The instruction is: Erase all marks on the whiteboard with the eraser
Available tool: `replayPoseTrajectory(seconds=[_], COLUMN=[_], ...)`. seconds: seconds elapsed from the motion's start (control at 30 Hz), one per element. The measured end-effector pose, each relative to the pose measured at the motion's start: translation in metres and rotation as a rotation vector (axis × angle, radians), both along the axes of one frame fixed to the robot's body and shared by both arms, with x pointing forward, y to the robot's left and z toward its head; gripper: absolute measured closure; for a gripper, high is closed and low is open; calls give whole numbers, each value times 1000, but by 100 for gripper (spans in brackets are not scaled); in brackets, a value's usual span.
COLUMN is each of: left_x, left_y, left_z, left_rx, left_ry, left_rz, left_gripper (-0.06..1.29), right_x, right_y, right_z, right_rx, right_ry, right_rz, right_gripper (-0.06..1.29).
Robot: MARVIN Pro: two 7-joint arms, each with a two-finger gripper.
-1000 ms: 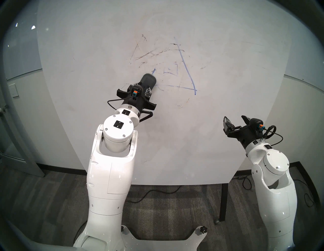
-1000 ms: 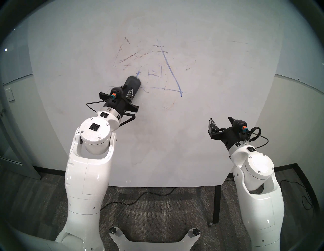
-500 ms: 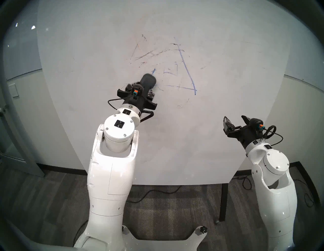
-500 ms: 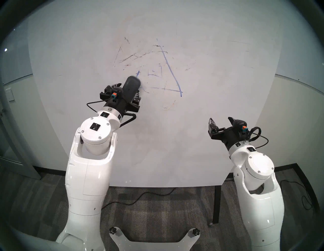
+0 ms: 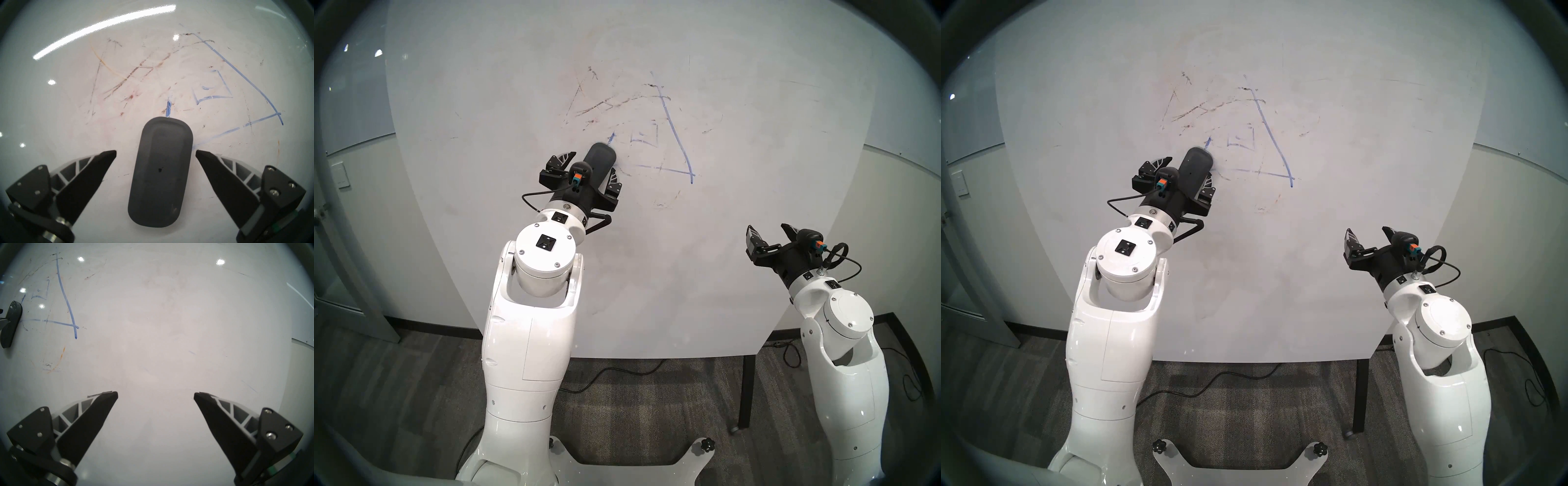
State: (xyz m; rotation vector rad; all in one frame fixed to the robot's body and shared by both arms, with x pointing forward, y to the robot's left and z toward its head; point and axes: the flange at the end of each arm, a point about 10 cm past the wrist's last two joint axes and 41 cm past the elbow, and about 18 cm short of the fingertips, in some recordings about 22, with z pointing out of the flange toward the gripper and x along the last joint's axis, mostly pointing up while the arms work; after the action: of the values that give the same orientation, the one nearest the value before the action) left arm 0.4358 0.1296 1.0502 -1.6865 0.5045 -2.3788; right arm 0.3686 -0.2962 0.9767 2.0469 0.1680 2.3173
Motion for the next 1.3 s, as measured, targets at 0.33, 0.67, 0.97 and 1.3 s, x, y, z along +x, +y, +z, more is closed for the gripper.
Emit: replayPoseTrajectory(seconds=[0.33,0.67,0.97,1.3], left_x=[7,11,15,18], left_y=[2,1,4,6], left_z=[-2,-3,-6,-9], left_rx=[5,24,51,61], left_ry=[15,33,42,43], left_rz=[-6,-25,-5,18], left_gripper=[-4,-4,-4,-4], right_x=[0,0,0,0], right_y=[0,0,0,0], right_z=[0,0,0,0], right_rx=[0,0,0,0], right_ry=[0,0,0,0], right_rz=[0,0,0,0], right_gripper=[0,0,0,0])
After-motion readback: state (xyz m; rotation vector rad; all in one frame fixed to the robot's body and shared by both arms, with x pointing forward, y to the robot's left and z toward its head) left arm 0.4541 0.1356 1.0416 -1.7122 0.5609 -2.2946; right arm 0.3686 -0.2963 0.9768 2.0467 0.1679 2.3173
